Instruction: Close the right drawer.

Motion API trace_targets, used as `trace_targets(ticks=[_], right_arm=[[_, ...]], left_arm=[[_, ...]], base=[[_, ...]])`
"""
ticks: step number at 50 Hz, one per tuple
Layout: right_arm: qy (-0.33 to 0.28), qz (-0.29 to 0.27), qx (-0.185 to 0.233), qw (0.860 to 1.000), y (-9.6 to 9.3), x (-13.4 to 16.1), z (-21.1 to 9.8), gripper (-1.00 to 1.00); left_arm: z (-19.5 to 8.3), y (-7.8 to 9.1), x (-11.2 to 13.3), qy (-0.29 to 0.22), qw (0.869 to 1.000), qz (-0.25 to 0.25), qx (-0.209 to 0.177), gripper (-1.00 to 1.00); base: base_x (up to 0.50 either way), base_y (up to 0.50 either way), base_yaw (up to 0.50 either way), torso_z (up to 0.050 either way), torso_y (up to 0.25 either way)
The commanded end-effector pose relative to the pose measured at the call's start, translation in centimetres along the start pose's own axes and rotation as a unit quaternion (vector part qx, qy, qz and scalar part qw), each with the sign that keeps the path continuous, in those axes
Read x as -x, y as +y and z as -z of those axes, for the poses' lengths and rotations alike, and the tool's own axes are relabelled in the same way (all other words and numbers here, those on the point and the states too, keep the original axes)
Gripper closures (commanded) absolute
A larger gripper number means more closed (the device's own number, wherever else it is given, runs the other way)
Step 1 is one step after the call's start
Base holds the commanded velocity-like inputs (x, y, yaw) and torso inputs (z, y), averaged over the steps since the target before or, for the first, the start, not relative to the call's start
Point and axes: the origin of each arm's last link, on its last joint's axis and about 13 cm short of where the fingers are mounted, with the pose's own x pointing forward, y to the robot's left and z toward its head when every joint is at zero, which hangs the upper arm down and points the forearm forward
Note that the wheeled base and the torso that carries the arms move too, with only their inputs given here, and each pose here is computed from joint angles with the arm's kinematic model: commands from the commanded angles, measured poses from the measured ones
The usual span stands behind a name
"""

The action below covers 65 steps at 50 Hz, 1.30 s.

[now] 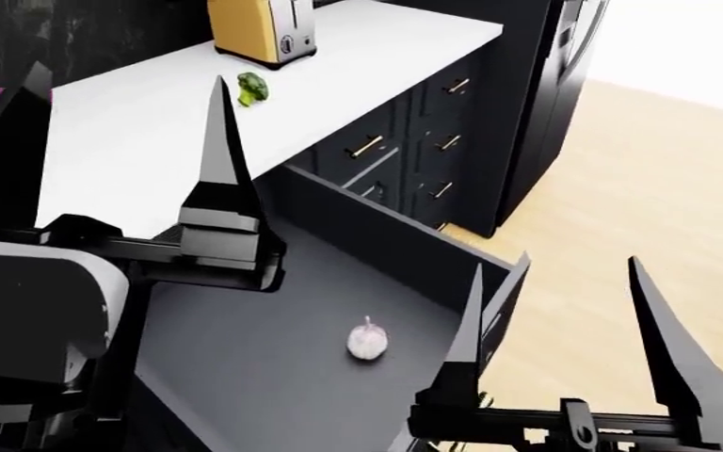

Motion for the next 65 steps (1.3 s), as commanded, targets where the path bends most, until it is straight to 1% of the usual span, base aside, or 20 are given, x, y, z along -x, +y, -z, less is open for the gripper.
trace_targets(ticks=[1,8,10,12,16,25,32,39,45,65], right_arm=[[0.002,0.003,-0.009,1.0,-0.01,0.03,0.05,-1.0],[0.004,-0.003,-0.012,1.0,0.19,-0.03,0.0,-1.0],[0.005,0.003,-0.002,1.0,0.19,-0.05,-0.01,-1.0],[0.01,0.009,0.02,1.0,0.17,-0.1,0.01,-1.0],[0.007,0.01,0.021,1.0,0.13,-0.17,0.0,-1.0],[0.001,0.016,0.016,1.0,-0.09,-0.03,0.02,-1.0],[-0.002,0.019,0.022,1.0,-0.14,0.12,-0.04,-1.0],[0.002,0.019,0.013,1.0,-0.07,0.14,0.01,-1.0],[0.003,0.019,0.012,1.0,0.0,0.19,-0.02,-1.0],[0.002,0.023,0.007,1.0,-0.14,0.16,0.06,-1.0]], left_arm=[[0.05,0.03,0.06,0.0,1.0,0.0,0.0,-1.0],[0.04,0.01,0.04,0.0,1.0,0.0,0.0,-1.0],[-0.02,0.0,0.05,-0.001,1.0,0.0,0.0,-1.0],[-0.05,-0.03,0.05,-0.001,1.0,0.001,-0.001,-1.0],[0.01,-0.04,0.04,-0.001,1.0,0.001,0.0,-1.0],[0.06,-0.16,0.03,-0.001,1.0,0.003,-0.001,-1.0],[0.18,-0.17,0.11,0.0,1.0,0.003,-0.001,-1.0],[0.27,-0.14,0.13,0.0,1.0,0.003,-0.001,-1.0],[0.22,-0.12,0.12,-0.001,1.0,0.003,-0.001,-1.0],[0.0,-0.17,0.04,-0.004,1.0,0.004,0.0,-1.0]], base=[[-0.25,-0.19,0.0,0.0,0.0],[-0.01,0.0,0.0,0.0,0.0],[0.0,0.0,0.0,0.0,0.0],[0.0,0.0,0.0,0.0,0.0],[0.28,0.2,0.0,0.0,0.0],[0.42,0.28,0.0,0.0,0.0],[0.0,0.0,0.0,0.0,0.0],[0.0,0.0,0.0,0.0,0.0],[0.23,-0.3,0.0,0.0,0.0],[0.01,-0.01,0.0,0.0,0.0]])
